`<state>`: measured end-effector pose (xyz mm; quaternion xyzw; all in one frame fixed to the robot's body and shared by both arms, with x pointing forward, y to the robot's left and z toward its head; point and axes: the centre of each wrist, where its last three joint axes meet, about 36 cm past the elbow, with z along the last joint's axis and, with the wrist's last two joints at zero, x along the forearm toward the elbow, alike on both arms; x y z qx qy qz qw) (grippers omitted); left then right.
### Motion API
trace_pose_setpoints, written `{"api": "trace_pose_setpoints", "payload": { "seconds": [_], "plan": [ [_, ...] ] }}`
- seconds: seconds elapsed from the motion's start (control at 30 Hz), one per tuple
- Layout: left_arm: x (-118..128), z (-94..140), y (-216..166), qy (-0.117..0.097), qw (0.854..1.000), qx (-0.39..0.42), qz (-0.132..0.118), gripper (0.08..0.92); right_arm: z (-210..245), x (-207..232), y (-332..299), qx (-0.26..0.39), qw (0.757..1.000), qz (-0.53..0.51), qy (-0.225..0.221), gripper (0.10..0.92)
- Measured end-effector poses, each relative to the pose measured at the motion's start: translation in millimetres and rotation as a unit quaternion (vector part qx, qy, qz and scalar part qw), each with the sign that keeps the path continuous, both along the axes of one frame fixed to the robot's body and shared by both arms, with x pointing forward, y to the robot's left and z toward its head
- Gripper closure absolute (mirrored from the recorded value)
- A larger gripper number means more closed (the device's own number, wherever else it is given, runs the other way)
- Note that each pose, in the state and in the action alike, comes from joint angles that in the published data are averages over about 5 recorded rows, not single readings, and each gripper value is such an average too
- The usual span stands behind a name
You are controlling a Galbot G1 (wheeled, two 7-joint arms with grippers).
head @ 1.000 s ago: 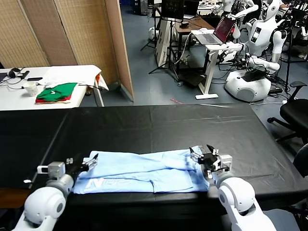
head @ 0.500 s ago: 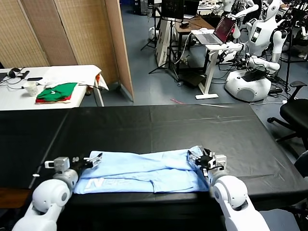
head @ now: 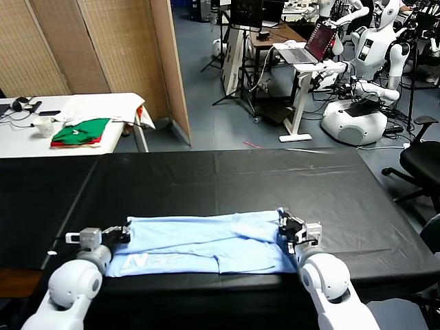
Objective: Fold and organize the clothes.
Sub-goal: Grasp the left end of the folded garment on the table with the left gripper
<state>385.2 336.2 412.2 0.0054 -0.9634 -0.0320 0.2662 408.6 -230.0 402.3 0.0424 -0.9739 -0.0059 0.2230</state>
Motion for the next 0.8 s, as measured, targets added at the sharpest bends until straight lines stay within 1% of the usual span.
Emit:
{"api": "trace_pose_setpoints", "payload": {
  "seconds": [0.1,0.13,0.2,0.23,0.27,0.3,0.33,0.37,0.47,0.5,0.53,0.57,0.63,0.67,0.8],
  "plan": [
    [-4,-3,-2,-0.010,1.000,0.015,0.004,0.852,1,-1,-1,0.010,1.000,0.009,-0.002,0.861],
    [-5,-3,-4,-0.013,1.000,0.017,0.006,0.850,2,-2,-2,0.012,1.000,0.012,-0.004,0.832],
    [-7,-2,-6,-0.020,1.000,0.020,0.008,0.831,4,-4,-5,0.015,1.000,0.016,-0.011,0.737],
    [-9,-2,-7,-0.024,0.999,0.022,0.008,0.795,6,-5,-6,0.016,1.000,0.018,-0.015,0.680],
    [-10,-1,-8,-0.028,0.999,0.024,0.009,0.759,8,-6,-8,0.016,1.000,0.019,-0.019,0.605],
    [-11,0,-9,-0.031,0.999,0.026,0.009,0.706,10,-8,-10,0.015,0.999,0.020,-0.023,0.548],
    [-13,1,-9,-0.034,0.999,0.028,0.010,0.634,12,-9,-12,0.014,0.999,0.020,-0.027,0.491],
    [-14,2,-9,-0.037,0.999,0.031,0.012,0.577,16,-12,-14,0.013,0.999,0.021,-0.031,0.416],
    [-20,6,-9,-0.042,0.998,0.038,0.015,0.388,26,-23,-20,0.008,0.999,0.021,-0.039,0.240],
    [-22,7,-9,-0.043,0.998,0.039,0.016,0.331,29,-27,-22,0.007,0.999,0.022,-0.041,0.196],
    [-24,8,-9,-0.045,0.998,0.040,0.017,0.260,32,-32,-23,0.007,0.999,0.023,-0.043,0.168],
    [-26,9,-9,-0.046,0.998,0.039,0.019,0.209,34,-37,-24,0.007,0.999,0.024,-0.044,0.138],
    [-31,11,-8,-0.048,0.998,0.035,0.024,0.132,39,-46,-25,0.008,0.999,0.025,-0.047,0.123],
    [-33,12,-8,-0.048,0.998,0.031,0.026,0.112,40,-51,-26,0.009,0.998,0.025,-0.048,0.118],
    [-44,13,-7,-0.054,0.998,0.009,0.038,0.094,42,-67,-30,0.007,0.999,0.022,-0.043,0.115]
  ]
}}
